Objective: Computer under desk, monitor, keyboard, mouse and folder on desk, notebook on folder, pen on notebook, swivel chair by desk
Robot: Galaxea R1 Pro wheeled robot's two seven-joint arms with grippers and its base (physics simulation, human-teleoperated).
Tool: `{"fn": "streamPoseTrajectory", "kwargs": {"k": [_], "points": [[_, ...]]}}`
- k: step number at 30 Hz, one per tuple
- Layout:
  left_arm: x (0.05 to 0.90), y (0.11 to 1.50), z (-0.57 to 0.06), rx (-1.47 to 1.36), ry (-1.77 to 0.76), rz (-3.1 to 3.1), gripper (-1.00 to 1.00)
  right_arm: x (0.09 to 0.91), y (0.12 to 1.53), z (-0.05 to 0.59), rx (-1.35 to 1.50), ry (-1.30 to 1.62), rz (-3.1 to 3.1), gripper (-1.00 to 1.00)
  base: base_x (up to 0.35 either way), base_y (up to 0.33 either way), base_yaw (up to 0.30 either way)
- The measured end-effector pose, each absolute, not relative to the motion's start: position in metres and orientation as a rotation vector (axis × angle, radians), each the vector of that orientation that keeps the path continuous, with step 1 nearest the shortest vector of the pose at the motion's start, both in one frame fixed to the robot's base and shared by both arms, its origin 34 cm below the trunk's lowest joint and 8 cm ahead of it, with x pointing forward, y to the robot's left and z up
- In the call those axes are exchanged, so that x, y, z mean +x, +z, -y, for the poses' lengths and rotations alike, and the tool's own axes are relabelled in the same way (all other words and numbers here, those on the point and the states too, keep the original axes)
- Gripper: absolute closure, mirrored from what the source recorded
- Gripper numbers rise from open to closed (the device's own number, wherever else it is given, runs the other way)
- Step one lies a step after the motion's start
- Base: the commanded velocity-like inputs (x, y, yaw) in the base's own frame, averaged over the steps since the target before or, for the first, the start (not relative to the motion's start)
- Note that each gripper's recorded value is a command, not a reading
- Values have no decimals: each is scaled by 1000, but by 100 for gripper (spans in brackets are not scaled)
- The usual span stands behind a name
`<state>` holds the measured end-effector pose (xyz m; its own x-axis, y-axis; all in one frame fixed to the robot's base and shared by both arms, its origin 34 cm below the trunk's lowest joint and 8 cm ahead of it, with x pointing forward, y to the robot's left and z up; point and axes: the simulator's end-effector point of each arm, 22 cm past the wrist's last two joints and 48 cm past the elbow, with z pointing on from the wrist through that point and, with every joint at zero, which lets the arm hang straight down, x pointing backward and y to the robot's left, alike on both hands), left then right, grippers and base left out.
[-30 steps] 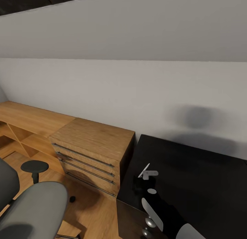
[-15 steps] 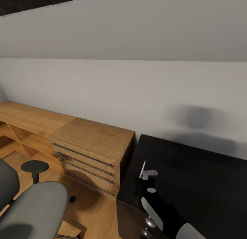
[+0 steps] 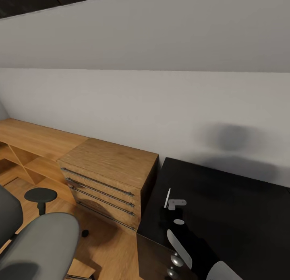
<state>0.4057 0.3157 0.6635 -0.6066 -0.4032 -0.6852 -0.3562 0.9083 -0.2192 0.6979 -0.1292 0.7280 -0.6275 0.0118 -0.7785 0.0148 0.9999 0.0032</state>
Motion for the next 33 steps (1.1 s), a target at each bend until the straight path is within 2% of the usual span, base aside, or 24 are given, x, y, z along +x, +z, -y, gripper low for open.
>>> {"fn": "streamPoseTrajectory", "kwargs": {"k": [33], "points": [[406,669,-314,-534,-83,-2276,-100,693,728,126,-6,-12,-2283,100,0,0,0]]}}
